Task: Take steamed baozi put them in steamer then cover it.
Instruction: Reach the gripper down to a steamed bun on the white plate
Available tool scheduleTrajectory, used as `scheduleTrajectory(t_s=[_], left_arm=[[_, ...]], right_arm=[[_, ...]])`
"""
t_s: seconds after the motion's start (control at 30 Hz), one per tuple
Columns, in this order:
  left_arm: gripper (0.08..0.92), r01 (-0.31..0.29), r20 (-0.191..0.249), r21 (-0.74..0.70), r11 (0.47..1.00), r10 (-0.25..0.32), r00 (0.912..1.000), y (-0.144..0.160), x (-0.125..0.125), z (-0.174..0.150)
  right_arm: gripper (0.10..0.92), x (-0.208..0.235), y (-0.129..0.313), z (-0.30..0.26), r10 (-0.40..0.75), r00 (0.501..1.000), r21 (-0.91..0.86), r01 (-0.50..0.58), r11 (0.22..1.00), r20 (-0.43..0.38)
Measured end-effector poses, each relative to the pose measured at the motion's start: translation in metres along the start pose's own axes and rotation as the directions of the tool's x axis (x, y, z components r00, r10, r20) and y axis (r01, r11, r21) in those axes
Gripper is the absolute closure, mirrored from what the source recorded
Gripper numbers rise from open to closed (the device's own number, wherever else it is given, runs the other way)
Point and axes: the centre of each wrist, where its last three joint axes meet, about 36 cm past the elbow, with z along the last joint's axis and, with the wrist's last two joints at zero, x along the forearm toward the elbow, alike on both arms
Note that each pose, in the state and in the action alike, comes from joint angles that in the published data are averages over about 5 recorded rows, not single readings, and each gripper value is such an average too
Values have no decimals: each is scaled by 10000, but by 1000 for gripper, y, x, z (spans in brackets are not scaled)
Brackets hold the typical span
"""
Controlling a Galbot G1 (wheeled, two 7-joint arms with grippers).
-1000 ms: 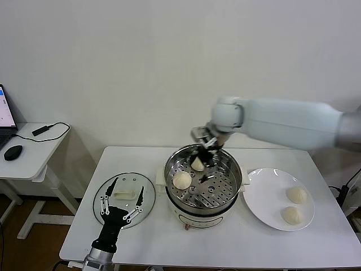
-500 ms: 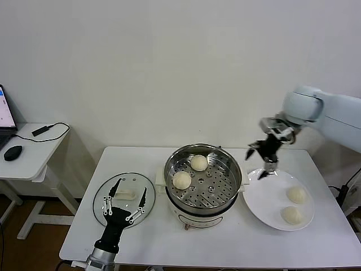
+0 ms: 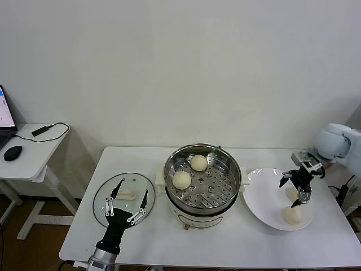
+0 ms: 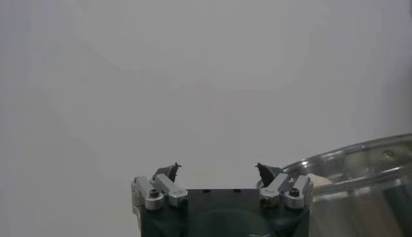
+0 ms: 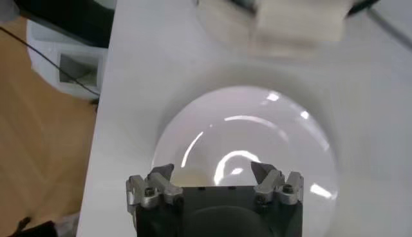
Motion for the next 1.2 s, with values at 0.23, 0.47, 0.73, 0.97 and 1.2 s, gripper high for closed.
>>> scheduleTrajectory(t_s=[0.23,0.47,0.73,0.97,1.2], left_arm=[[177,32,-120,-26,10000,-33,9999,0,3,4],[177,71,-155,-39,10000,-71,9999,1,5,5],[177,70,-177,-37,10000,-70,9998,1,6,6],[177,85,-175,-61,9999,-86,9998,2,7,7],[177,99,-177,-59,9999,-100,9998,2,7,8]], right_arm=[[200,-28,1,13,-162,9997,-310,156,9994,-190],[200,-47,1,20,-313,9989,-485,295,9984,-363],[200,-62,1,25,-458,9978,-599,429,9973,-482],[201,-70,1,27,-556,9969,-635,520,9966,-563],[240,-75,2,28,-679,9957,-650,638,9958,-632]])
